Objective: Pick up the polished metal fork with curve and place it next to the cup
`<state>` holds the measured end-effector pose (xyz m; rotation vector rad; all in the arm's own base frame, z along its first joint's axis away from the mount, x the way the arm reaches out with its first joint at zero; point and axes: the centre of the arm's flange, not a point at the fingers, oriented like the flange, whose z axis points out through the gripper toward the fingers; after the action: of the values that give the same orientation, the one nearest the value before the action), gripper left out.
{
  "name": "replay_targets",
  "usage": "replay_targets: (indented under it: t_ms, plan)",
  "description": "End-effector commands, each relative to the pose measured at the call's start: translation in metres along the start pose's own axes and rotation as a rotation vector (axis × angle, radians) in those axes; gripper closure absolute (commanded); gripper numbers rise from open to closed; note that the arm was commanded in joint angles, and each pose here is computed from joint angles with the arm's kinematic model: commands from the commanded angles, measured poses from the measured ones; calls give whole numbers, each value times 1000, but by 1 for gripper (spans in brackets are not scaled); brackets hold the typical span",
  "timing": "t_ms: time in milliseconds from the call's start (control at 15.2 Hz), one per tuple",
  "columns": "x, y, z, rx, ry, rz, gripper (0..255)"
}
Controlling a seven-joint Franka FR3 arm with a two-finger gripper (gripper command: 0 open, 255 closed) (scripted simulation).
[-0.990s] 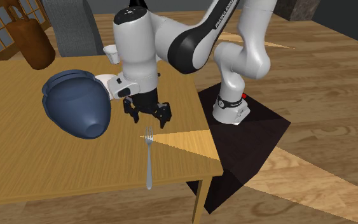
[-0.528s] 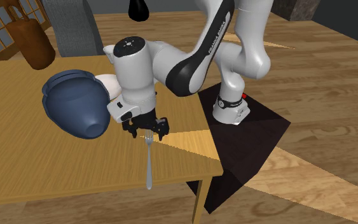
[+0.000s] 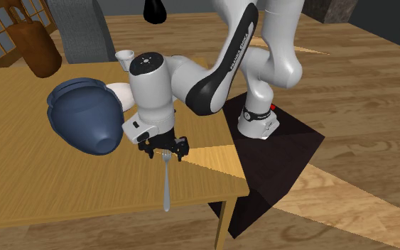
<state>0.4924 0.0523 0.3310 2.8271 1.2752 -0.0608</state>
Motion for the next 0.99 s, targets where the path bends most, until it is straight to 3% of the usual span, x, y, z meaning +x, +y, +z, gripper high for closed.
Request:
replay_targets:
  t_ms: [0, 132, 198, 924]
  plan:
    - [0, 0, 0, 0, 0, 0, 0]
    - [0, 0, 0, 0, 0, 0, 0]
    - [0, 0, 0, 0, 0, 0, 255]
    - [-1, 0, -10, 0, 0, 0, 255]
